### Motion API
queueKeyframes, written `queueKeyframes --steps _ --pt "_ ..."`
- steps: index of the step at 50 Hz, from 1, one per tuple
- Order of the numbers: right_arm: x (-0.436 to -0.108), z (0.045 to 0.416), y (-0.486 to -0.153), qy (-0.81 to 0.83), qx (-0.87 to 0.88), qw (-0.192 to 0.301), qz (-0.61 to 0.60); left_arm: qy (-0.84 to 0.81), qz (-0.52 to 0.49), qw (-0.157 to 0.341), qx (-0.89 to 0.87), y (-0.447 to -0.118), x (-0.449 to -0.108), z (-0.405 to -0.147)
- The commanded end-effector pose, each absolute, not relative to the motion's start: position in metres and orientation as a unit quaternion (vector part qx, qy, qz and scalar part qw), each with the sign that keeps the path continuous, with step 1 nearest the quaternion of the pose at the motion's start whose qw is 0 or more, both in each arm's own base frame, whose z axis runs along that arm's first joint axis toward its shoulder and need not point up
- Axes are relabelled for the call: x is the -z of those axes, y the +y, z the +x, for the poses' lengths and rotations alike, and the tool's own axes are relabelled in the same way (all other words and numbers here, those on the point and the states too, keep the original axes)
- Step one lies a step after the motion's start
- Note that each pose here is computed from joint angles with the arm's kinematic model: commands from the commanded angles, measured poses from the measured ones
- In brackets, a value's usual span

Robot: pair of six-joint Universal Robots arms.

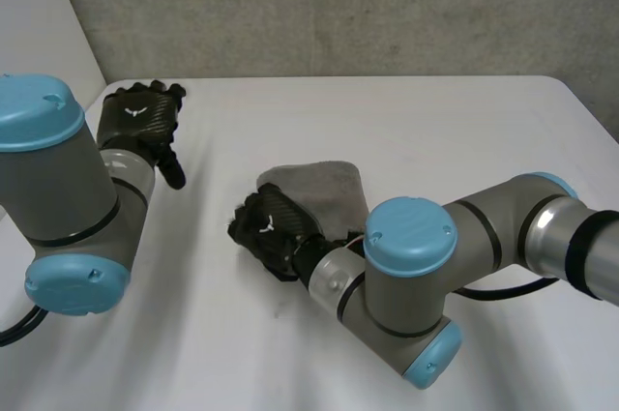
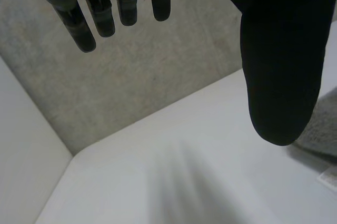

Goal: Fold the towel.

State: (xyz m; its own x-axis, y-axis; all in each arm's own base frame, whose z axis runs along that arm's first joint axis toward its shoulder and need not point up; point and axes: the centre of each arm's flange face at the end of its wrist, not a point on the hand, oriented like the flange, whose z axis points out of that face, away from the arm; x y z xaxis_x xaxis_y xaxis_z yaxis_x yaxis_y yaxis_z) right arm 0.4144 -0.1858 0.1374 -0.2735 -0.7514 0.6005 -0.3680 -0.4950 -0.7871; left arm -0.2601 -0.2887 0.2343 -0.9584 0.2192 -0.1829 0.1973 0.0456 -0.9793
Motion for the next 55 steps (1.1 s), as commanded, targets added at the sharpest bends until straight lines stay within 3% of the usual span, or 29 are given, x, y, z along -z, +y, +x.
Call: queueKeyframes --steps 1,4,8,13,20,24,30,38,41,43,44,45,46,47,48,49,51,52,55 --pt "-0.192 0.392 -0.213 0.519 0.682 0.134 -0.497 -0.694 -0.173 0.072 -0.695 -0.283 -0.247 -0.291" --pt "-0.209 0.364 -0.239 0.58 0.69 0.134 -0.411 -0.687 -0.18 0.108 -0.696 -0.278 -0.247 -0.311" --pt "-0.22 0.333 -0.259 0.657 0.664 0.176 -0.311 -0.685 -0.175 0.141 -0.693 -0.279 -0.247 -0.327" --pt "-0.216 0.311 -0.278 0.716 0.612 0.212 -0.259 -0.722 -0.182 0.19 -0.64 -0.273 -0.216 -0.353" --pt "-0.181 0.319 -0.295 0.757 0.543 0.249 -0.265 -0.781 -0.2 0.162 -0.569 -0.27 -0.165 -0.359" --pt "-0.151 0.325 -0.302 0.784 0.499 0.249 -0.274 -0.807 -0.183 0.116 -0.55 -0.273 -0.147 -0.346" --pt "-0.128 0.331 -0.305 0.793 0.477 0.234 -0.299 -0.816 -0.185 0.101 -0.538 -0.272 -0.135 -0.341" --pt "-0.124 0.332 -0.313 0.763 0.507 0.152 -0.372 -0.822 -0.201 0.108 -0.522 -0.264 -0.124 -0.344" --pt "-0.15 0.334 -0.311 0.739 0.536 0.128 -0.386 -0.815 -0.206 0.117 -0.529 -0.26 -0.134 -0.349" --pt "-0.19 0.335 -0.308 0.715 0.579 0.129 -0.371 -0.807 -0.207 0.124 -0.539 -0.258 -0.145 -0.352" --pt "-0.19 0.335 -0.308 0.715 0.579 0.129 -0.371 -0.795 -0.206 0.135 -0.554 -0.256 -0.162 -0.356" --pt "-0.21 0.334 -0.308 0.702 0.602 0.133 -0.356 -0.78 -0.201 0.144 -0.574 -0.255 -0.183 -0.358" --pt "-0.233 0.332 -0.308 0.686 0.63 0.135 -0.339 -0.78 -0.201 0.144 -0.574 -0.255 -0.183 -0.358" --pt "-0.234 0.332 -0.308 0.686 0.63 0.135 -0.339 -0.767 -0.193 0.151 -0.593 -0.256 -0.203 -0.357" --pt "-0.258 0.328 -0.309 0.667 0.659 0.134 -0.32 -0.752 -0.183 0.158 -0.613 -0.257 -0.226 -0.353" --pt "-0.258 0.328 -0.309 0.667 0.659 0.134 -0.32 -0.752 -0.183 0.158 -0.613 -0.257 -0.226 -0.353" --pt "-0.305 0.315 -0.306 0.631 0.712 0.126 -0.282 -0.727 -0.151 0.156 -0.651 -0.267 -0.273 -0.332" --pt "-0.305 0.315 -0.306 0.631 0.712 0.126 -0.282 -0.727 -0.151 0.156 -0.651 -0.267 -0.273 -0.332" --pt "-0.335 0.29 -0.312 0.611 0.746 0.099 -0.245 -0.702 -0.122 0.146 -0.686 -0.272 -0.32 -0.301"
